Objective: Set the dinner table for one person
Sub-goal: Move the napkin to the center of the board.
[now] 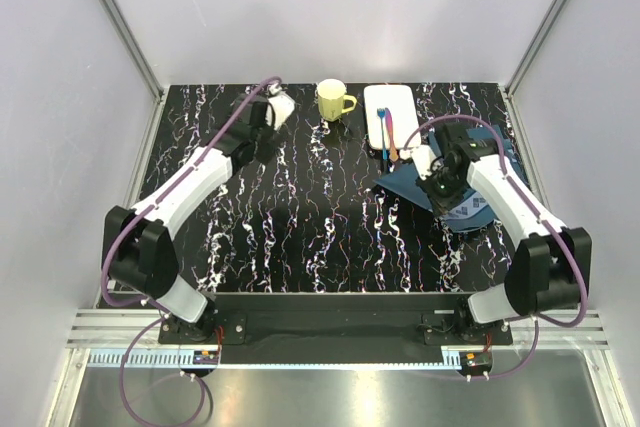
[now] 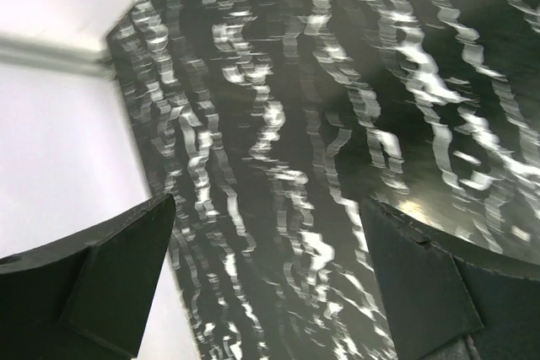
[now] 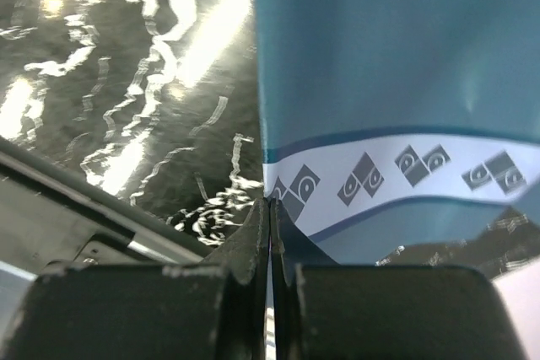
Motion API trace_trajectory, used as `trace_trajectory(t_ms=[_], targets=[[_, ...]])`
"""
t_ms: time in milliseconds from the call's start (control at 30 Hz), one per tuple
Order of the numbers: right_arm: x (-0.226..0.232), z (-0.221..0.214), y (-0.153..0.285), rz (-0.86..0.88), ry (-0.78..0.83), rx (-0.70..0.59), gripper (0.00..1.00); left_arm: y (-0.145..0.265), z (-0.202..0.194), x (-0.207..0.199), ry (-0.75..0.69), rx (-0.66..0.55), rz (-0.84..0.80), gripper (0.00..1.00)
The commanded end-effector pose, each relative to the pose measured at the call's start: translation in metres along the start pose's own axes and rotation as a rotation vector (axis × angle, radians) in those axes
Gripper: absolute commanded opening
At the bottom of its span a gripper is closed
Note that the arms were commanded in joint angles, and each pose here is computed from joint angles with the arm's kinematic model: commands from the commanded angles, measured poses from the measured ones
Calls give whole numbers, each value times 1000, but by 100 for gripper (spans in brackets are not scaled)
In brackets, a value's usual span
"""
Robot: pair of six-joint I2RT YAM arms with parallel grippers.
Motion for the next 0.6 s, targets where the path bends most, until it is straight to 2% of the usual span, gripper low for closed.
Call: trace_trajectory(t_ms=[0,133,300,400,567], targets=[[12,13,3,128,79,-18,0,12,9,-31,-27,-20,-162,99],[14,19,-5,154,74,-40,0,20,18,-64,-60,-22,-360,99],[28,32,-10,176,69,-56,0,9,22,-99,-6,16,-525,99],[29,36,-10,165,62,-63,0,-8,24,-109,99,91,-514,99],[25,47,-11,154,75,-71,0,-17,23,-107,257,184,-381,99]])
Point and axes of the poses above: each gripper's point midway between its finger pads, its own y axis back along the fingers, its own x axis along the line the jaws close on, z = x × y, the point moved 8 cm from there along y, back along the fingers, and after that the axes turned 8 degrees about y, right-handed, at the moved point
